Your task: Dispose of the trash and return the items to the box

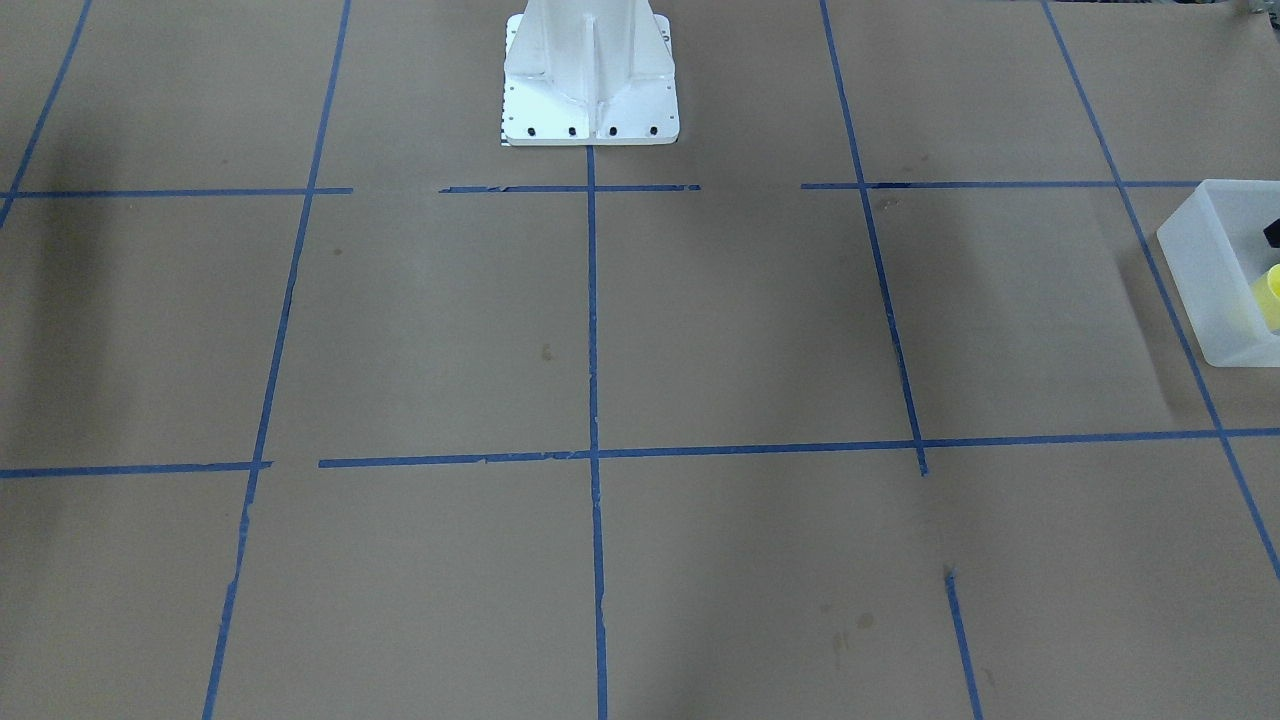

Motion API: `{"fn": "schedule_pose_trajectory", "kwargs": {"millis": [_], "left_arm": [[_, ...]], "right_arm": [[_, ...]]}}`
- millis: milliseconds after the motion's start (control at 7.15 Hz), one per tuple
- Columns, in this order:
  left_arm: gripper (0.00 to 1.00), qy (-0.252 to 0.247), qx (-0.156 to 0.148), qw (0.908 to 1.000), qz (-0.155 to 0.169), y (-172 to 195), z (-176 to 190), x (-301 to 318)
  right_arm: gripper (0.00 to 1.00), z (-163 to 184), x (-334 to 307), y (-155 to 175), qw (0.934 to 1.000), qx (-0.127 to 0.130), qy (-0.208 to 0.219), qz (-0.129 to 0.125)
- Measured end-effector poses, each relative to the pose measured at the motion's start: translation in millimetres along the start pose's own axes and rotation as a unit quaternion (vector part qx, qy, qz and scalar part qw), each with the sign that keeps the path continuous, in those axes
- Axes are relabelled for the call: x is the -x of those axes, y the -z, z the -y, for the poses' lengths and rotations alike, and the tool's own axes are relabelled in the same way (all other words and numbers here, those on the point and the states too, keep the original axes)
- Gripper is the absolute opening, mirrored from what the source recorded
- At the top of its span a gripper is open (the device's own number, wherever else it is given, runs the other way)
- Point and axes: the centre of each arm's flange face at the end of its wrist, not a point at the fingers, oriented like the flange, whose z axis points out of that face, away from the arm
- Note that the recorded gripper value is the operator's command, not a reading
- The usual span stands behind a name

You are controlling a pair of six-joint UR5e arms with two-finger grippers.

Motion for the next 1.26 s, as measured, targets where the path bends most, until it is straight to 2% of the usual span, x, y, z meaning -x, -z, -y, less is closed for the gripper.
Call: {"fn": "schedule_pose_trajectory", "kwargs": {"millis": [140, 420, 699, 1259], "left_arm": [[1.00, 0.001, 0.003, 1.0000, -0.009, -7.3, 0.2, -8.0], [1.00, -0.002, 0.013, 0.9998, -0.011, -22.3, -5.9, 3.8], [1.00, -0.055, 0.037, 0.9978, -0.006, -53.1, -19.5, 48.7], [1.00, -0.010, 0.033, 0.9994, -0.001, -53.2, -18.1, 53.5]], "right_arm": [[1.00, -1.6, 6.0, -0.4, 0.9999, 0.011, -0.001, -0.007], [1.00, 5.5, 10.6, -1.2, 0.9998, 0.015, 0.002, -0.009], [1.00, 33.0, 0.2, -3.7, 0.9999, 0.013, 0.003, -0.007], [1.00, 67.3, -21.5, -9.2, 0.9998, 0.015, 0.001, -0.010]]}}
